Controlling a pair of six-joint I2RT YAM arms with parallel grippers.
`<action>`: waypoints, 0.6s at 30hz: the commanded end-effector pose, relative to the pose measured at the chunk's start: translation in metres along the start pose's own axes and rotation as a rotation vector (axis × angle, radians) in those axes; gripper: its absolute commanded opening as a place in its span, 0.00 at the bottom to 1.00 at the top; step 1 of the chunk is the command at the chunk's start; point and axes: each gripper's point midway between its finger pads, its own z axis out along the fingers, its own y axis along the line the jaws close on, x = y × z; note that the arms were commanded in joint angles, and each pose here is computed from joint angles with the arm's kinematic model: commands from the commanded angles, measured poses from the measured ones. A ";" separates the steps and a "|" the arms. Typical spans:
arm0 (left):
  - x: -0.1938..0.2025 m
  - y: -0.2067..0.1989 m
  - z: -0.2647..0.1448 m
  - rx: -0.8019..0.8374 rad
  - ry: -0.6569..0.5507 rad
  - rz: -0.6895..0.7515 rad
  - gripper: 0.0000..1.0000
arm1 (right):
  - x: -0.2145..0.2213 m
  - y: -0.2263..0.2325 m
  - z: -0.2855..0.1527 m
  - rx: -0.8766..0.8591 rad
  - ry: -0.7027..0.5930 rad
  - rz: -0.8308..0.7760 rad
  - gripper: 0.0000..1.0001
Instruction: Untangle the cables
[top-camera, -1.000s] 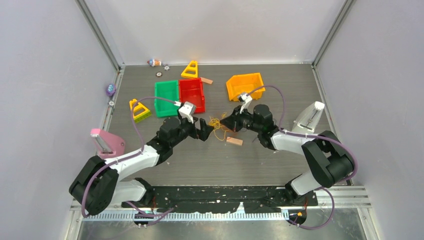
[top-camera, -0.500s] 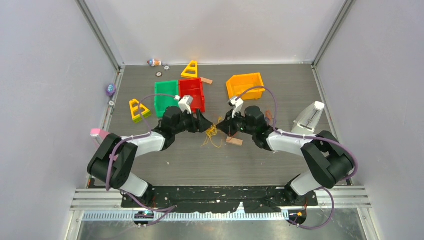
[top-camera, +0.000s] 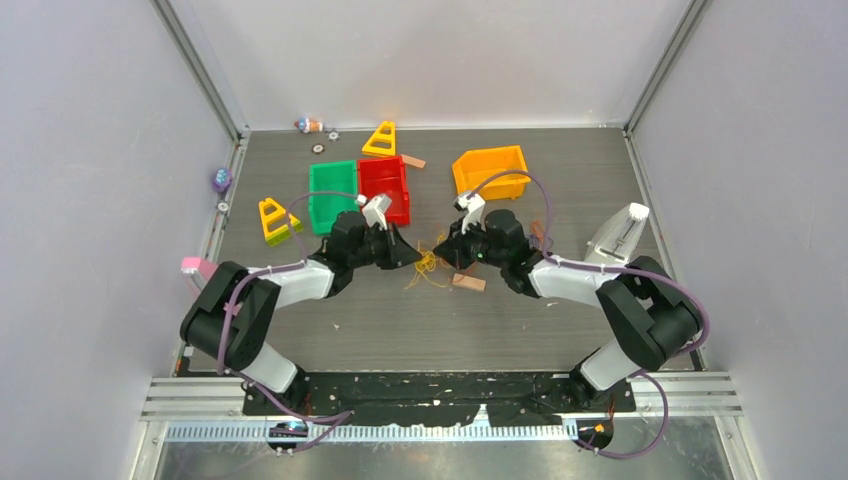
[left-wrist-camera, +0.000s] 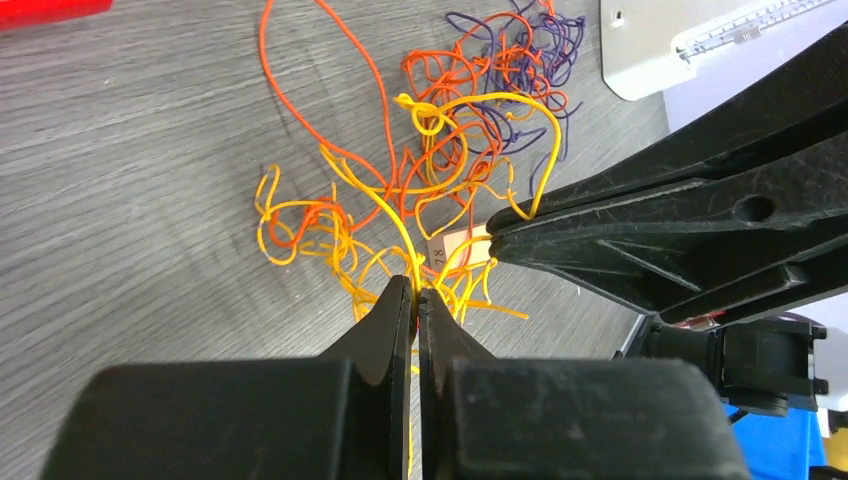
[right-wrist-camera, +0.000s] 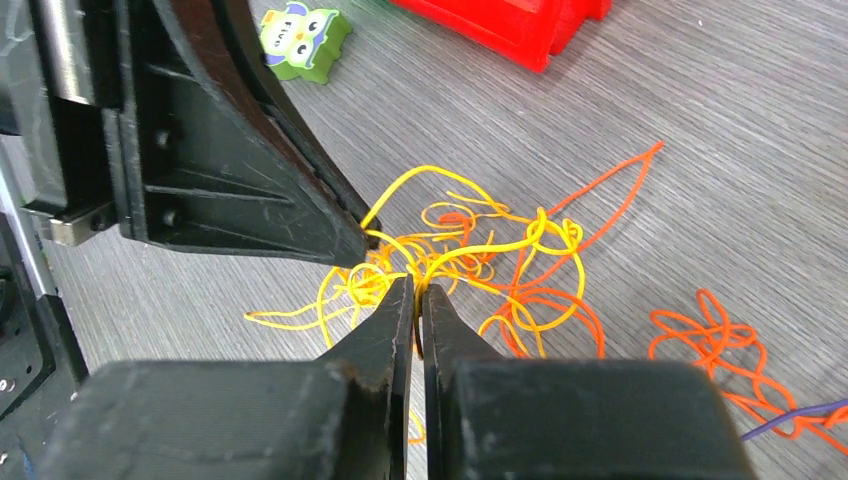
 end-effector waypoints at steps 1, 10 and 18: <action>-0.028 0.001 -0.016 -0.051 -0.106 0.065 0.00 | -0.023 -0.004 0.004 0.051 -0.054 -0.013 0.05; -0.059 0.043 -0.076 -0.309 -0.401 0.088 0.00 | -0.026 -0.074 -0.021 0.487 -0.068 0.051 0.05; -0.076 0.064 -0.126 -0.488 -0.628 0.068 0.00 | -0.022 -0.122 -0.060 0.833 -0.084 0.137 0.05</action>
